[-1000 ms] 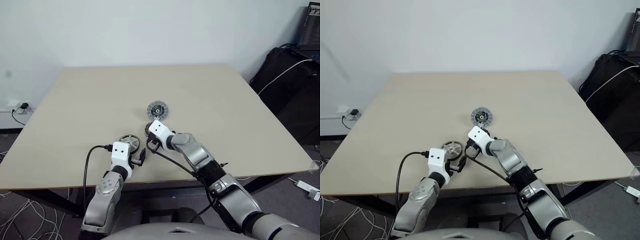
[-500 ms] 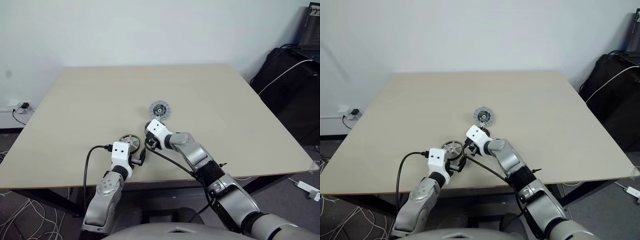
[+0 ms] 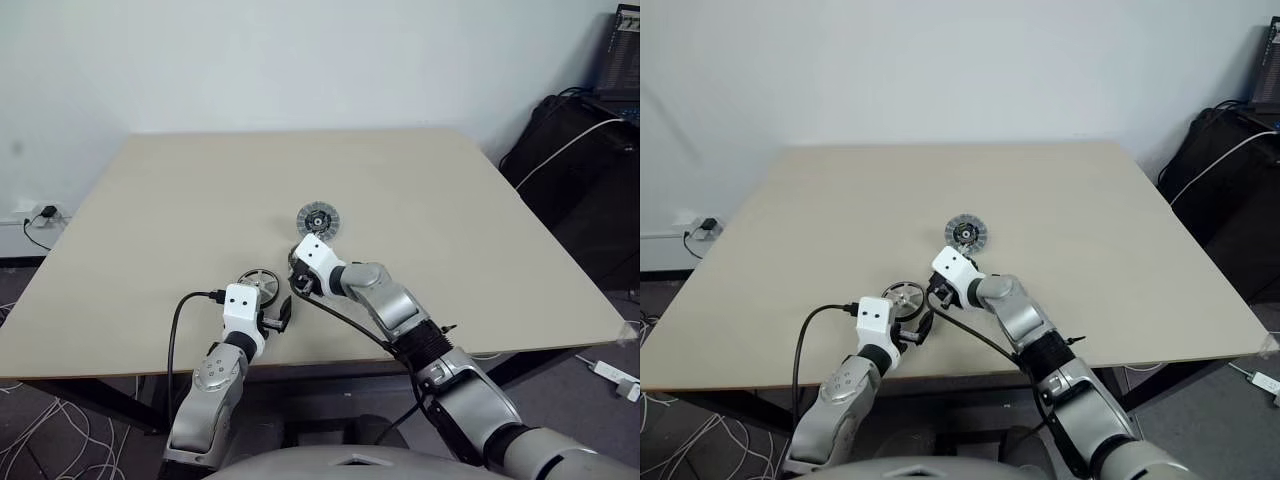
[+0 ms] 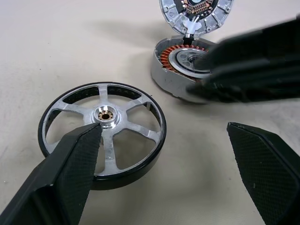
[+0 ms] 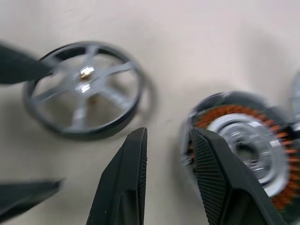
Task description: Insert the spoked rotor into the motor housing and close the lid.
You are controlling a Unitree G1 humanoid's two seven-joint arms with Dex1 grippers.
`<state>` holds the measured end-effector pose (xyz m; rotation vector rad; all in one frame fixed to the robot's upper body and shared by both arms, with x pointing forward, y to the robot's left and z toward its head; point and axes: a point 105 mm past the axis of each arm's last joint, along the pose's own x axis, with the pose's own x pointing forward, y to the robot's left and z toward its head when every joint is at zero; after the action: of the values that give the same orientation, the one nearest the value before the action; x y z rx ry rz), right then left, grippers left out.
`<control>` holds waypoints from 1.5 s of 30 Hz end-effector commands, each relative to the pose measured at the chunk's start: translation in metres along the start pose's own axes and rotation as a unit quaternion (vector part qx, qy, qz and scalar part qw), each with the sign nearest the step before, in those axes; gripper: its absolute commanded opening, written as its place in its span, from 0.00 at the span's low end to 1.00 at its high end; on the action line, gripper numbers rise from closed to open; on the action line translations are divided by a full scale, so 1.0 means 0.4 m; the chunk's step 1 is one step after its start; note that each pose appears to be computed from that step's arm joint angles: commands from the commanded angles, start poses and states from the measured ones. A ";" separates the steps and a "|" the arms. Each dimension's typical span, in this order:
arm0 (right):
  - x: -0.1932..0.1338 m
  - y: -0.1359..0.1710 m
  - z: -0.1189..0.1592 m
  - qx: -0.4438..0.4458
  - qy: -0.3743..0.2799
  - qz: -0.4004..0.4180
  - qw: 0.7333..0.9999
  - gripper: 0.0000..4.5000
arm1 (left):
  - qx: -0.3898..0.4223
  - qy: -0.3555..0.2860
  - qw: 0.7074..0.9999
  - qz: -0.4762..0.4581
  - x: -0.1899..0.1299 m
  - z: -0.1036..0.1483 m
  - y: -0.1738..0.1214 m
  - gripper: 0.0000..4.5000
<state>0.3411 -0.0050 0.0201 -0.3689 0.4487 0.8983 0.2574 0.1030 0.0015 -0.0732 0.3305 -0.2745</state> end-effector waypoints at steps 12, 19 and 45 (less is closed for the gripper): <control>0.019 -0.023 -0.037 0.000 0.036 -0.023 0.999 0.22 | -0.001 -0.030 1.000 0.006 -0.002 0.032 0.003 1.00; 0.017 -0.031 -0.032 -0.003 0.032 -0.028 0.999 0.01 | -0.001 -0.030 1.000 0.007 -0.002 0.032 0.003 1.00; -0.196 0.046 -0.107 -0.136 0.078 0.134 0.978 0.01 | -0.005 -0.025 1.000 -0.002 0.002 0.024 -0.005 1.00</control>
<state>0.2789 -0.0747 0.0132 -0.6419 0.5647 1.1664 0.2573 0.1032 0.0026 -0.0797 0.3179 -0.2694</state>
